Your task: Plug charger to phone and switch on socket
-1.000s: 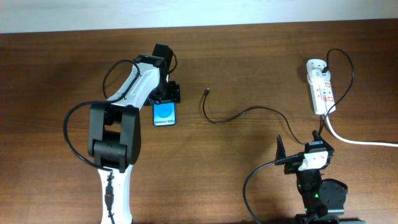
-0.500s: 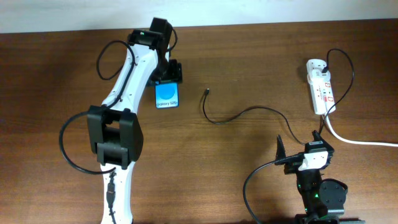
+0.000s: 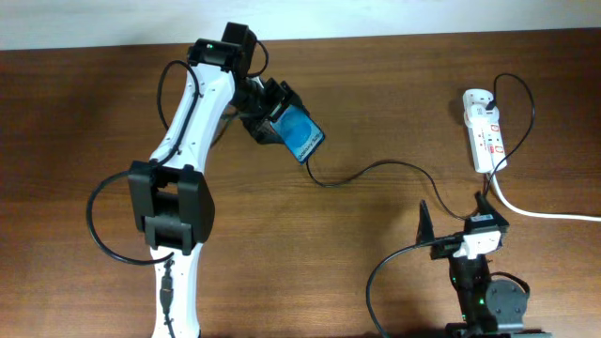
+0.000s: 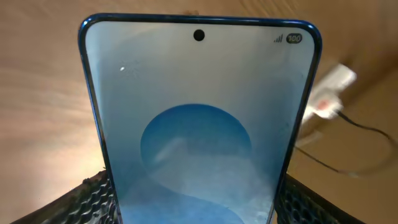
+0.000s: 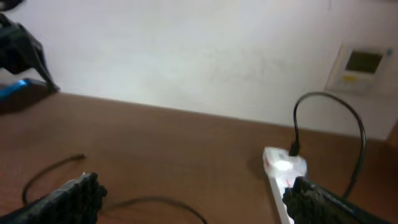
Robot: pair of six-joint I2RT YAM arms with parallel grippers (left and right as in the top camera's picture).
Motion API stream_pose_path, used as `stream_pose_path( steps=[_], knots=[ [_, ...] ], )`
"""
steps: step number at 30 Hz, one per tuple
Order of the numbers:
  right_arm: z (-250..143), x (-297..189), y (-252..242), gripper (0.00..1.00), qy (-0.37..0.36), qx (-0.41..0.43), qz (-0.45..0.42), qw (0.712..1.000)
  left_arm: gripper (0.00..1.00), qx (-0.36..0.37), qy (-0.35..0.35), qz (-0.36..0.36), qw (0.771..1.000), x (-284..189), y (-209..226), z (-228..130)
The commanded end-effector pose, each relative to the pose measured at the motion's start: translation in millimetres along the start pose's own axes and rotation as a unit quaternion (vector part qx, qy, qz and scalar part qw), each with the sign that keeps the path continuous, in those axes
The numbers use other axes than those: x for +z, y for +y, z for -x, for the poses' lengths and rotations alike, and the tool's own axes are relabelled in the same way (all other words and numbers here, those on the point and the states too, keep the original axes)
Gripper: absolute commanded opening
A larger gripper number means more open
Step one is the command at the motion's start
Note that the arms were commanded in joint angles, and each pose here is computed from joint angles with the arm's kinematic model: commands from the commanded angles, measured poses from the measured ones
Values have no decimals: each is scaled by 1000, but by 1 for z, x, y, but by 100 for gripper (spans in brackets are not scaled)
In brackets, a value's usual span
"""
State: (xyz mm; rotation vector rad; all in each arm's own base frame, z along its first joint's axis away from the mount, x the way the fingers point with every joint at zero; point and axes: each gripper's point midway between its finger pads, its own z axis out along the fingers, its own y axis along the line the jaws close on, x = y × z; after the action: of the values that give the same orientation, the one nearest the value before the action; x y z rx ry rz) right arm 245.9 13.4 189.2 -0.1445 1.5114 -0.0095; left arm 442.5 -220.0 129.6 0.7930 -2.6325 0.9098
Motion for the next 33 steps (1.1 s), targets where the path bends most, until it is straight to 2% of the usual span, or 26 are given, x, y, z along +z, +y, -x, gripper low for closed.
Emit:
stream_pose_path(
  steps=[1, 3, 7, 14, 19, 22, 25, 27, 28, 29, 30, 33],
  knots=[
    [23, -2, 4, 98, -41, 95, 17, 995, 0, -43, 45, -61, 996, -23, -12, -4],
    [30, -2, 5, 98, -38, 166, 24, 985, 0, -70, 37, -66, 995, -38, 1, 11],
    [57, 0, 16, 99, -16, 191, 62, 979, 0, -108, -12, -52, 993, -61, 31, 47],
    [123, 52, 28, 98, 149, 223, 118, 956, 0, -134, -18, -54, 989, -75, 46, 58],
    [138, 108, 35, 98, 285, 261, 144, 911, 0, -134, -18, -54, 989, -75, 46, 58],
    [120, 151, 32, 98, 324, 270, 137, 896, 0, -134, -18, -54, 989, -75, 46, 58],
    [72, 183, 33, 98, 364, 279, 131, 879, 0, -132, -19, -55, 989, -75, 45, 58],
    [40, 192, 40, 98, 402, 315, 125, 851, 0, -132, -19, -55, 989, -75, 45, 58],
    [28, 202, 54, 99, 410, 338, 153, 833, 0, -133, -25, -49, 990, -75, 47, 60],
    [17, 211, 69, 92, 417, 350, 174, 821, 0, -134, -33, -42, 990, -75, 50, 62],
    [8, 215, 76, 90, 426, 366, 168, 810, 0, -134, -36, -39, 990, -75, 52, 63],
    [-39, 230, 113, 72, 470, 414, 115, 771, 0, -137, -43, -42, 989, -79, 55, 69]
  ],
)
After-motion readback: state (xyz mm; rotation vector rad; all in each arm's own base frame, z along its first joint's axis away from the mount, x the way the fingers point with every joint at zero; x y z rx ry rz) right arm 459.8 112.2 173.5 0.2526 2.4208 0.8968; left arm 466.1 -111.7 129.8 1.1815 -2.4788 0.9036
